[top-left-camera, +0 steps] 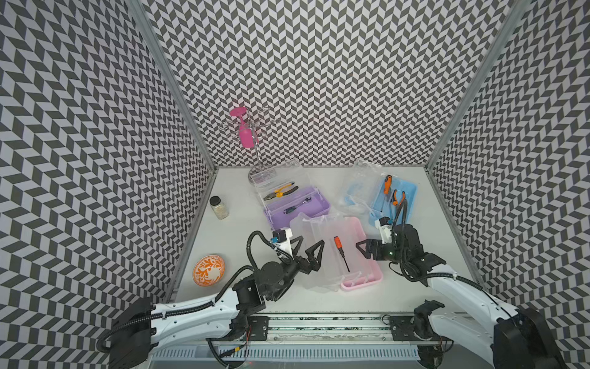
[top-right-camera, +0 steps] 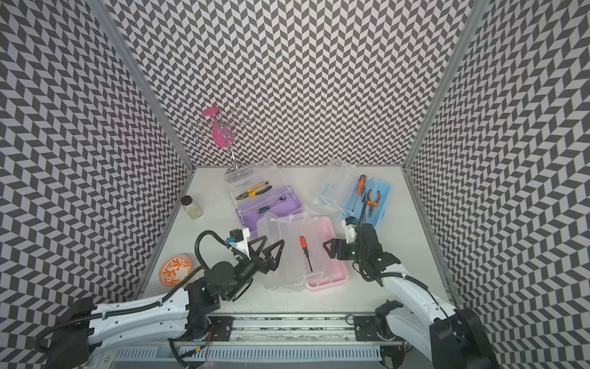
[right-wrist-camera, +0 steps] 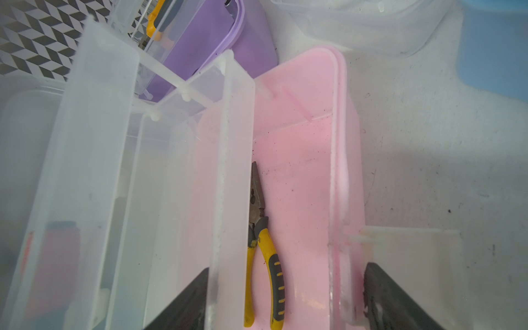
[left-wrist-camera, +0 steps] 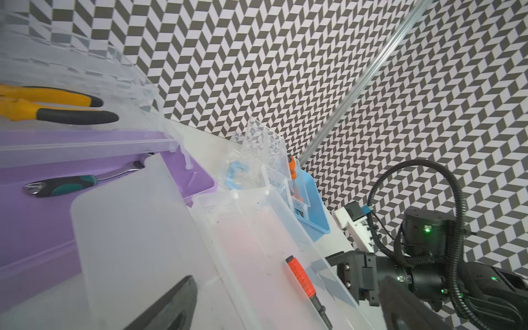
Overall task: Close toolboxes
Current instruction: Close the toolbox lid.
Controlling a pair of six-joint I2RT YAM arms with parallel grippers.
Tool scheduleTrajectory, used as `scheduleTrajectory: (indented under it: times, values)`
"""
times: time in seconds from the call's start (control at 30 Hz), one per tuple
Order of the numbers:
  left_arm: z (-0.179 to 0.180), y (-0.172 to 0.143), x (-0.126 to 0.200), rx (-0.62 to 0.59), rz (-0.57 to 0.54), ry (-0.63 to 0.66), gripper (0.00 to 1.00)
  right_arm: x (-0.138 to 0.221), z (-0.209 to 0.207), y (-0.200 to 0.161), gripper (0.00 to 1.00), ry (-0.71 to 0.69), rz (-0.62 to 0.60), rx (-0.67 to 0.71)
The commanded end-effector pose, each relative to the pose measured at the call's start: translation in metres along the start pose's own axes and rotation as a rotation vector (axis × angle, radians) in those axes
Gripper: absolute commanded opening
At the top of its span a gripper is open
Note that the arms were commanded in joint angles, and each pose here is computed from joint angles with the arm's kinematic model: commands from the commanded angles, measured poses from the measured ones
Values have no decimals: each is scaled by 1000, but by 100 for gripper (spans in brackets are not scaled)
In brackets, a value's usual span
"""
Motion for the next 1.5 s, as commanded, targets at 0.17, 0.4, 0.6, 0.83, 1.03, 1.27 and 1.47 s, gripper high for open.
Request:
scheduleTrajectory:
  times: [0.17, 0.4, 0.6, 0.83, 1.03, 1.27, 1.47]
  values:
    - [-39, 12, -17, -84, 12, -125, 99, -2, 14, -2, 80, 79, 26, 13]
    - [-59, 9, -38, -160, 53, -159, 100, 4, 12, 5, 82, 17, -20, 14]
    - [-70, 5, -54, -219, 76, -163, 100, 1, 9, 3, 81, 9, -10, 8]
    - [-64, 34, -34, -219, 11, -79, 100, 1, 8, 0, 80, 5, 0, 11]
    - [-24, 41, 4, -118, -38, 61, 99, -2, 7, 0, 79, 7, 7, 11]
    - [14, 29, 34, 63, 64, 200, 100, -6, 7, 0, 78, 14, 28, 9]
    - [29, 19, 34, 138, 246, 248, 100, -8, 8, 3, 78, 14, 32, 13]
Point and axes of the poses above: each gripper's point midway between its finger pads, its own x axis back along the fingers, its own z axis along the line the jaws close on, y = z × x, the point moved 7 cm from there along x, back along the fingers, and after that the axes turned 1 degree about x, right-handed, at the moved point
